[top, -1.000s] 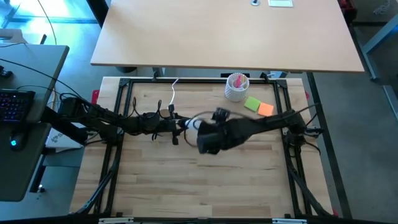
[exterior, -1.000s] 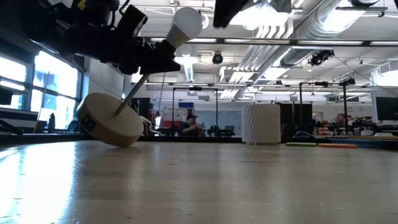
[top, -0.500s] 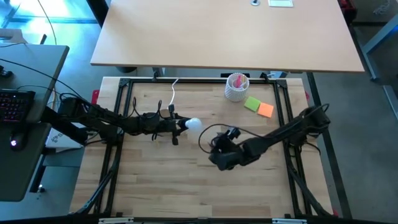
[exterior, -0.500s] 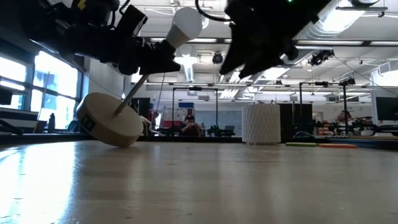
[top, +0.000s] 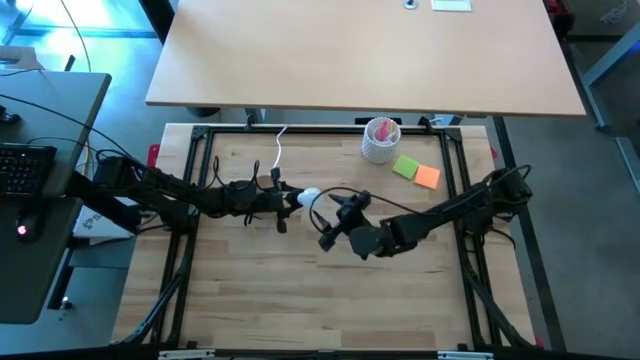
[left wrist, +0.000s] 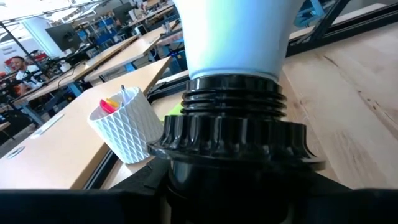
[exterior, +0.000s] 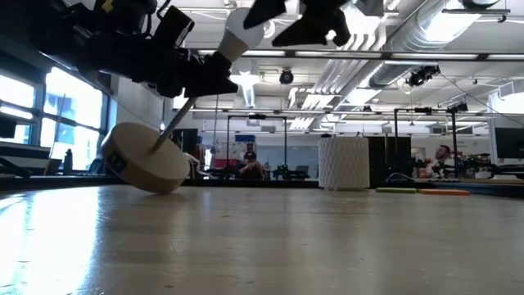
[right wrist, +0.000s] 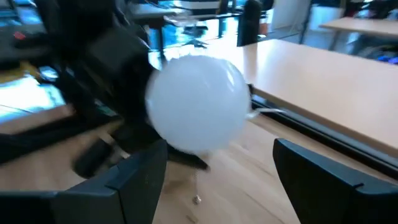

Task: Screw lightbulb
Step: Remove the white lightbulb from the desk lamp

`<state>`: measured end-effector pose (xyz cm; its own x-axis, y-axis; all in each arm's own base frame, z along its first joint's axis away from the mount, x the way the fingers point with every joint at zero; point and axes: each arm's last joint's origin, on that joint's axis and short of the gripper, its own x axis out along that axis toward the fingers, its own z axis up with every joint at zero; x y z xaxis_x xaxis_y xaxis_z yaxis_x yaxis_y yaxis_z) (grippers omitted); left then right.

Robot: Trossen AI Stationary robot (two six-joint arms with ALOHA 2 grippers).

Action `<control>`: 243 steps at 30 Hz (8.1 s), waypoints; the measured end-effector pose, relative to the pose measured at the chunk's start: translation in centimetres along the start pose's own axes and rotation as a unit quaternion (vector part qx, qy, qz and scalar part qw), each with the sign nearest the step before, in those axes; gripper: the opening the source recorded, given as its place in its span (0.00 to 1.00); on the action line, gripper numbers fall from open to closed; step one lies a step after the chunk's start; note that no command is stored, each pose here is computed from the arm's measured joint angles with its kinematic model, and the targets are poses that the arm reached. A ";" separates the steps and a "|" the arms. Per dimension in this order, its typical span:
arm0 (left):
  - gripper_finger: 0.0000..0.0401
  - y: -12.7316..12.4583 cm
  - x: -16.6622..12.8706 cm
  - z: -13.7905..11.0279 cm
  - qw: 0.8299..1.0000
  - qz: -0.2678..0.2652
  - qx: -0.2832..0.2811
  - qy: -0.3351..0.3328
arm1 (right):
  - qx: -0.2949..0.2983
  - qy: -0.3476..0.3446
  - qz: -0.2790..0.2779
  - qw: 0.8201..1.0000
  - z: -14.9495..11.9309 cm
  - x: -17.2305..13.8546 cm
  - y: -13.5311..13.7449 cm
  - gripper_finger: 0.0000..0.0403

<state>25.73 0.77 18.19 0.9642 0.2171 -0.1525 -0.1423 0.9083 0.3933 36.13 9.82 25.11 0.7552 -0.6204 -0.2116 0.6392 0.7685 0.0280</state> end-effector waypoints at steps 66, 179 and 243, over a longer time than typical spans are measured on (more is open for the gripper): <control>0.38 -0.3 0.0 -0.5 0.997 -0.070 -0.023 0.006 | 0.037 0.208 0.078 0.974 5.2 0.5 -0.5 0.80; 0.38 0.1 0.1 -0.7 0.997 -0.067 -0.047 0.012 | -0.513 0.020 0.211 0.832 7.5 0.3 3.5 0.55; 0.07 -0.3 0.0 -1.1 0.989 -0.138 -0.056 0.017 | -0.514 -0.028 0.231 0.825 9.0 2.4 4.0 0.50</control>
<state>25.54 0.89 17.05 0.9619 -0.0352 -0.2710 0.1002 0.9680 0.2300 41.76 10.02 33.48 0.9080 -0.2073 -0.3642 -0.1591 0.6336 -0.7572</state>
